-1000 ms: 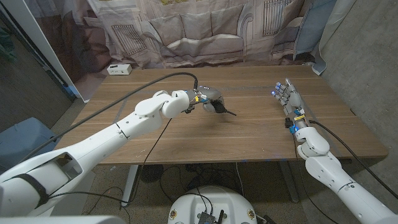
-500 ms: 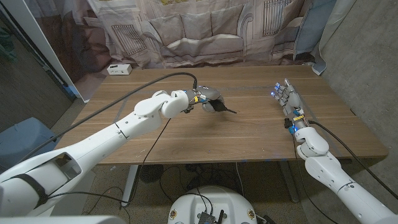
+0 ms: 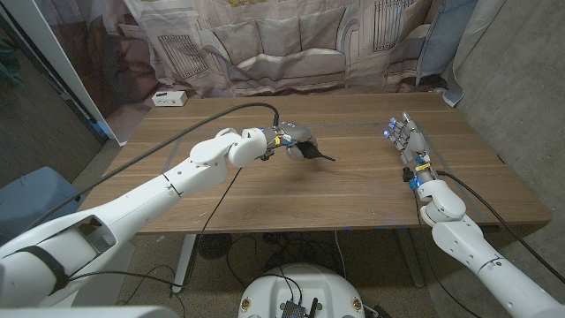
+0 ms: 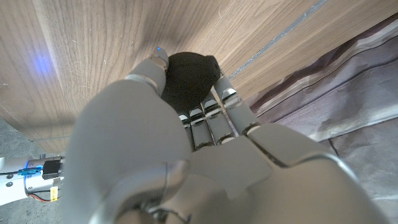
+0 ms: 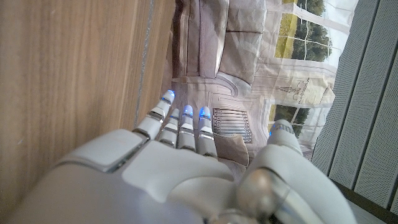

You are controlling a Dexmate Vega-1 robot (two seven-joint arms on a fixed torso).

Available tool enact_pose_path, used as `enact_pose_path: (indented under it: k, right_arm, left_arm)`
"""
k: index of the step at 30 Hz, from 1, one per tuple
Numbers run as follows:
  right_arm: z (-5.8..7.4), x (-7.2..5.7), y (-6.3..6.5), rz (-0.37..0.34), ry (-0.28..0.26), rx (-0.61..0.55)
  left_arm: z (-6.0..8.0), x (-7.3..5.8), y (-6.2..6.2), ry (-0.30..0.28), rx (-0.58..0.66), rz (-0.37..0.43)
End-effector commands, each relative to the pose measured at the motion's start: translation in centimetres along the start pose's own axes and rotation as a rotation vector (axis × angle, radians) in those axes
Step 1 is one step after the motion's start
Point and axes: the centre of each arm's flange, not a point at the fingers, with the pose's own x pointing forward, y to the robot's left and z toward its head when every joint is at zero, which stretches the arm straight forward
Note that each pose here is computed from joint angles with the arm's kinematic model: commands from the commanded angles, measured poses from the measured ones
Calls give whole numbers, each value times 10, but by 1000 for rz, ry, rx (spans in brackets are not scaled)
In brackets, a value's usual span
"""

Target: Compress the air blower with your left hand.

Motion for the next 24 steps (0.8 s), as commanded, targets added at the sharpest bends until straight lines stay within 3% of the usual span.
enact_pose_path:
  k: [1,24]
  right_arm:
    - [1,2,1,0,-2,-3]
    - [-2,4,5,3,4,1]
  left_arm:
    - [0,1,1,-9,-4,4]
    - [-5,-3,-5,-45,-116,52]
